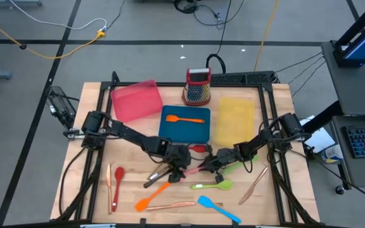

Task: Pick & Place Kitchen Items
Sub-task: Put the pink spatula into the blue bin

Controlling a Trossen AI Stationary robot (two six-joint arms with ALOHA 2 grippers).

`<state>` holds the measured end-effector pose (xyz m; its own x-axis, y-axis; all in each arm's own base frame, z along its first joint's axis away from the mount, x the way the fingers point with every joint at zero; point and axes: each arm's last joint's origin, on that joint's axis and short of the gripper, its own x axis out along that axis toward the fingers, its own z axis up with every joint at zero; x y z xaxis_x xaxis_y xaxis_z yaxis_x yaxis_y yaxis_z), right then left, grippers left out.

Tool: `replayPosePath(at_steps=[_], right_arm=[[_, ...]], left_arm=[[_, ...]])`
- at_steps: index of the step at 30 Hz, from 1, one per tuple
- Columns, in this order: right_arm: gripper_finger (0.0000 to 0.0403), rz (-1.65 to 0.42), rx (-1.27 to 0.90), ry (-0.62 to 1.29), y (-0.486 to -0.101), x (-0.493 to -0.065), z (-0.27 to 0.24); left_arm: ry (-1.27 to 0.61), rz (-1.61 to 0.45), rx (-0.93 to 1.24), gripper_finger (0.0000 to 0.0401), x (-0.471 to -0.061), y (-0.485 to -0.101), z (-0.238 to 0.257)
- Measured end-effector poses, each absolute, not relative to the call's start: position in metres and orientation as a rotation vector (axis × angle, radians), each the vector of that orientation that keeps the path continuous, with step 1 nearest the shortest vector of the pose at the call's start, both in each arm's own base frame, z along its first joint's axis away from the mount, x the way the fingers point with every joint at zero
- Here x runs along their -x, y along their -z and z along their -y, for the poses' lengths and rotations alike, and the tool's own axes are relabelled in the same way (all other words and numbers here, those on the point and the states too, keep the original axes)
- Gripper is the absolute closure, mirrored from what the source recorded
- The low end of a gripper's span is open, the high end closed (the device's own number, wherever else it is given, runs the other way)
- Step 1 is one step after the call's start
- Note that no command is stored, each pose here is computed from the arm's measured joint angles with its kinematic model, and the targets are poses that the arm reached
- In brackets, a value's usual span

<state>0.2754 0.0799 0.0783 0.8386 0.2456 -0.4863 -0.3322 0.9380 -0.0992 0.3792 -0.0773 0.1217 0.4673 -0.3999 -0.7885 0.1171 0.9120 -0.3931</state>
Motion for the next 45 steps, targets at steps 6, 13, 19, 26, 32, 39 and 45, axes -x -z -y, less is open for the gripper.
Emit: replayPosePath(at_steps=[6, 13, 19, 26, 32, 39, 45], right_arm=[[0.0358, -0.480, 0.208, -0.285, -0.079, -0.275, -0.083], [0.0358, -0.457, 0.250, -0.266, -0.080, -0.276, -0.082], [0.0358, -0.434, 0.265, -0.255, -0.082, -0.277, -0.083], [0.0354, -0.419, 0.262, -0.273, -0.084, -0.277, -0.085], [0.0325, -0.392, 0.247, -0.267, -0.087, -0.278, -0.087], [0.0284, -0.289, 0.233, -0.265, -0.110, -0.277, -0.092], [0.0276, -0.126, 0.209, -0.256, -0.154, -0.273, -0.091]], left_arm=[[0.321, -1.062, 0.313, 0.0172, -0.377, -0.121, 0.081], [0.338, -1.059, 0.280, 0.0188, -0.377, -0.121, 0.082], [0.342, -1.055, 0.254, 0.0263, -0.377, -0.121, 0.080], [0.327, -1.035, 0.268, 0.0364, -0.379, -0.122, 0.077], [0.316, -1.037, 0.293, 0.0378, -0.379, -0.122, 0.078], [0.338, -0.973, 0.296, 0.0382, -0.375, -0.148, 0.079], [0.238, -0.910, 0.200, 0.0382, -0.365, -0.182, 0.075]])
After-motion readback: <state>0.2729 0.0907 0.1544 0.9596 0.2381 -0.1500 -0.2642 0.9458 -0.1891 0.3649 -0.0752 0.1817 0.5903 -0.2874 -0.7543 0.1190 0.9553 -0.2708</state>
